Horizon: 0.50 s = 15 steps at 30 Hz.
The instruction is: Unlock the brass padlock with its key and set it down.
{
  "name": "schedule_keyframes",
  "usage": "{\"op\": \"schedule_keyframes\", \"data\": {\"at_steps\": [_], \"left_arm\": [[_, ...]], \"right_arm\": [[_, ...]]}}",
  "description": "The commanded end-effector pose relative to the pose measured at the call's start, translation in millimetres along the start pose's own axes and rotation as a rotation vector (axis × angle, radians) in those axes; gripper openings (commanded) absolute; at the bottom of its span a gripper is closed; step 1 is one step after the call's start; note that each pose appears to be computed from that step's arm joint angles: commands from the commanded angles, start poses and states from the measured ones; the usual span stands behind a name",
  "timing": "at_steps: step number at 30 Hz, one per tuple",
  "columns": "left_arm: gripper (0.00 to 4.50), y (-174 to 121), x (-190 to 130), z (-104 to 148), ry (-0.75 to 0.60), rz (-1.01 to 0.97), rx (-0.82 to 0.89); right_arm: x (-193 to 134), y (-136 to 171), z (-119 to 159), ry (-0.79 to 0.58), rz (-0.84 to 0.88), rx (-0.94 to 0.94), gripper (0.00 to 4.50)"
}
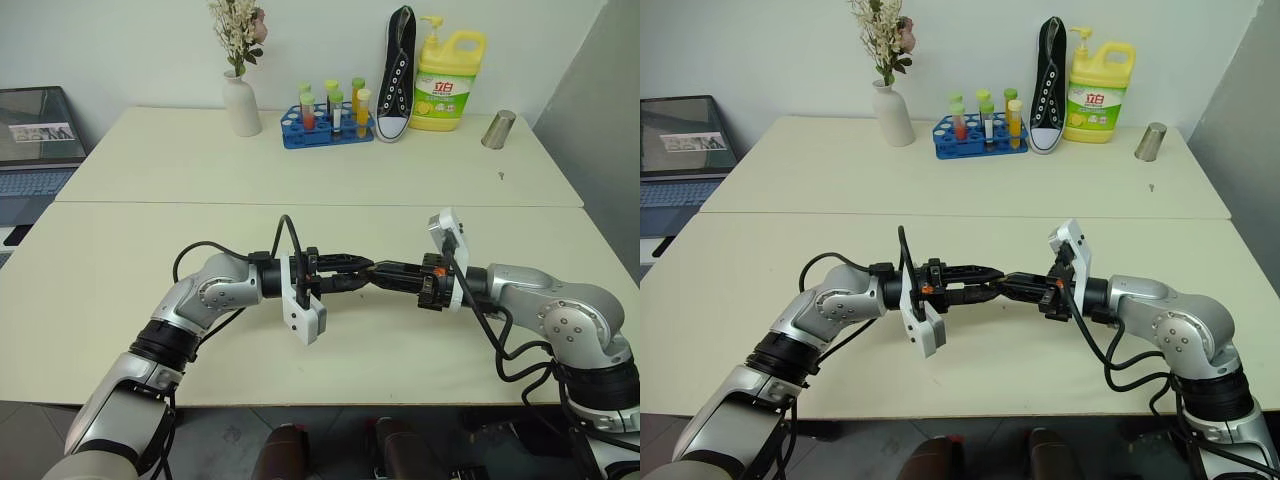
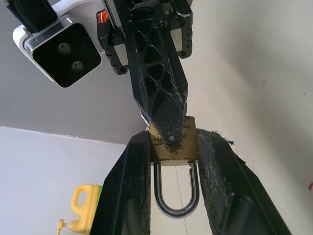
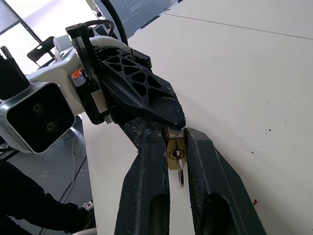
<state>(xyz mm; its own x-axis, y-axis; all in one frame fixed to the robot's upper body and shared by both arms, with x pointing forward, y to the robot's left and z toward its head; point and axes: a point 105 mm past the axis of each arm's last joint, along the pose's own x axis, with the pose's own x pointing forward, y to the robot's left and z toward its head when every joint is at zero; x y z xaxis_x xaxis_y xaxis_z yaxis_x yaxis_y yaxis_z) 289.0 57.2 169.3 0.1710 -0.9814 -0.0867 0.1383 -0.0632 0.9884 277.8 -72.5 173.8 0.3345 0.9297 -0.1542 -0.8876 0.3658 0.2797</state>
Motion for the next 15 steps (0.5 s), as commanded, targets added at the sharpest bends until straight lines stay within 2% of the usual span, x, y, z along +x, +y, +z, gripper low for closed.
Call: {"op": "schedule_keyframes", "data": {"at_steps": [1, 8, 12, 14, 15], "left_arm": [[1.96, 10, -1, 8, -0.044, 0.048, -0.035], [4.28, 14, -7, 10, -0.041, 0.095, -0.020], [4.32, 20, -11, 18, -0.065, 0.160, -0.068], [4.32, 23, -13, 17, -0.057, 0.195, -0.155], [4.14, 26, -14, 14, -0.045, 0.222, -0.209]], "right_arm": [[-1, 6, 13, -0.035, 0.024, -0.039, 0.14], [-5, -5, 9, 0.004, -0.032, -0.108, 0.14], [-9, -14, 7, 0.022, -0.074, -0.163, 0.14], [-11, -16, 6, 0.029, -0.082, -0.189, 0.14], [-12, -16, 6, 0.031, -0.082, -0.199, 0.14]]}}
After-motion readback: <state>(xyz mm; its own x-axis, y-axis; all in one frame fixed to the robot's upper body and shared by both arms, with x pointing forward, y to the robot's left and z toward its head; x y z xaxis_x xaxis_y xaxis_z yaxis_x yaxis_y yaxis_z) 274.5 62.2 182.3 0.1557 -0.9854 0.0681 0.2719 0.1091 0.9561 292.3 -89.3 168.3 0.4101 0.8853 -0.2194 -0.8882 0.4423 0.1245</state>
